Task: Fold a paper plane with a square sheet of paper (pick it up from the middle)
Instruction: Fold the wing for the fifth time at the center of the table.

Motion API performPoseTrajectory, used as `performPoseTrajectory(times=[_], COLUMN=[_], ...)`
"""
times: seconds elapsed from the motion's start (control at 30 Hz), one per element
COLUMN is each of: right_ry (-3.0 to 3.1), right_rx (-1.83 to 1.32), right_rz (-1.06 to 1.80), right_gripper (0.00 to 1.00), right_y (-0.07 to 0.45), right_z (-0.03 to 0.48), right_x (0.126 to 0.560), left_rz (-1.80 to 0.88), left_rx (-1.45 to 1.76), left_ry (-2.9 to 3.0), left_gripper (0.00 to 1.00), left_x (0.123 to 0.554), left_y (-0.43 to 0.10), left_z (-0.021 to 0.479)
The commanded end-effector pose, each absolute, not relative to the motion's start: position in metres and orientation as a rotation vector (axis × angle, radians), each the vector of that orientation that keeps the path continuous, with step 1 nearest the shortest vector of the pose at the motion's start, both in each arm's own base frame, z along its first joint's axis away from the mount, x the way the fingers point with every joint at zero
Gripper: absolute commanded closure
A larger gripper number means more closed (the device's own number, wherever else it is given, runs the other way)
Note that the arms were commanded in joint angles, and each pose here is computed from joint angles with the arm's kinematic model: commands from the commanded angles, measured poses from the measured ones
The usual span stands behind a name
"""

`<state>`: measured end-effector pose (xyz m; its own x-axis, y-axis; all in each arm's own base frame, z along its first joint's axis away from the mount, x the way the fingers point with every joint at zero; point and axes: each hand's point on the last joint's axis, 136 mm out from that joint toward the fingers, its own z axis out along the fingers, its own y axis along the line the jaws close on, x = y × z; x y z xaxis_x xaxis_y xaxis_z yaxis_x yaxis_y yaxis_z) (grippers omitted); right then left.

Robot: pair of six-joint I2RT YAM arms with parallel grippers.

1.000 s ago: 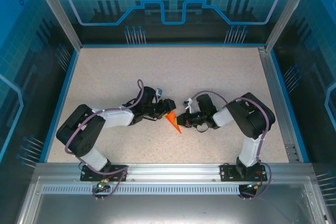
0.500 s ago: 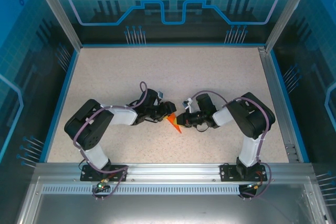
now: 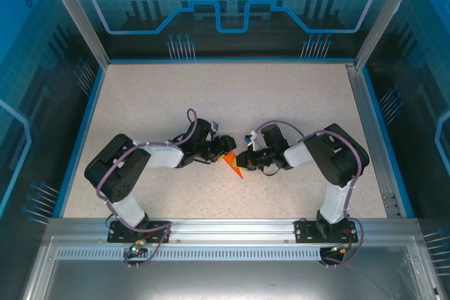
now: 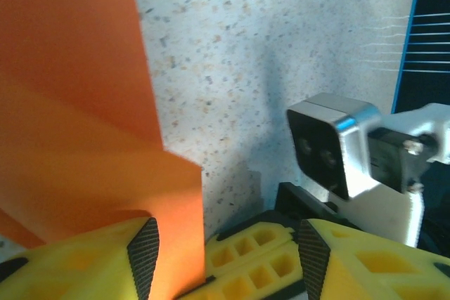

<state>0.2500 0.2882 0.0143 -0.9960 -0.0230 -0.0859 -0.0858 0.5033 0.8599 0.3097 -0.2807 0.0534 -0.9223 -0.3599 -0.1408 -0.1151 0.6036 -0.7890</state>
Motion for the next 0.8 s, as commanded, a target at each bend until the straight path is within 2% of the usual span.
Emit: performPoseTrajectory(times=[0.0,0.47,0.77], right_ry=[2.79,2.801,2.788], right_rx=[-0.009,0.0,0.035], right_rz=[1.319,1.282,1.26], right_gripper=[0.96,0.96,0.96], right_y=[0.271,0.271,0.273], right_z=[-0.02,-0.023,-0.021], right_x=[0.247,0.245,0.244], left_rz=[-1.224,-1.017,-1.039], left_rx=[-0.294,-0.173,-0.202], left_ry=[2.481,2.356,2.33], left_gripper=[0.41,0.4,0.31], left_x=[0.312,0.309,0.303], left_y=[-0.282,-0.264,-0.258], left_z=[0.078,0.1,0.103])
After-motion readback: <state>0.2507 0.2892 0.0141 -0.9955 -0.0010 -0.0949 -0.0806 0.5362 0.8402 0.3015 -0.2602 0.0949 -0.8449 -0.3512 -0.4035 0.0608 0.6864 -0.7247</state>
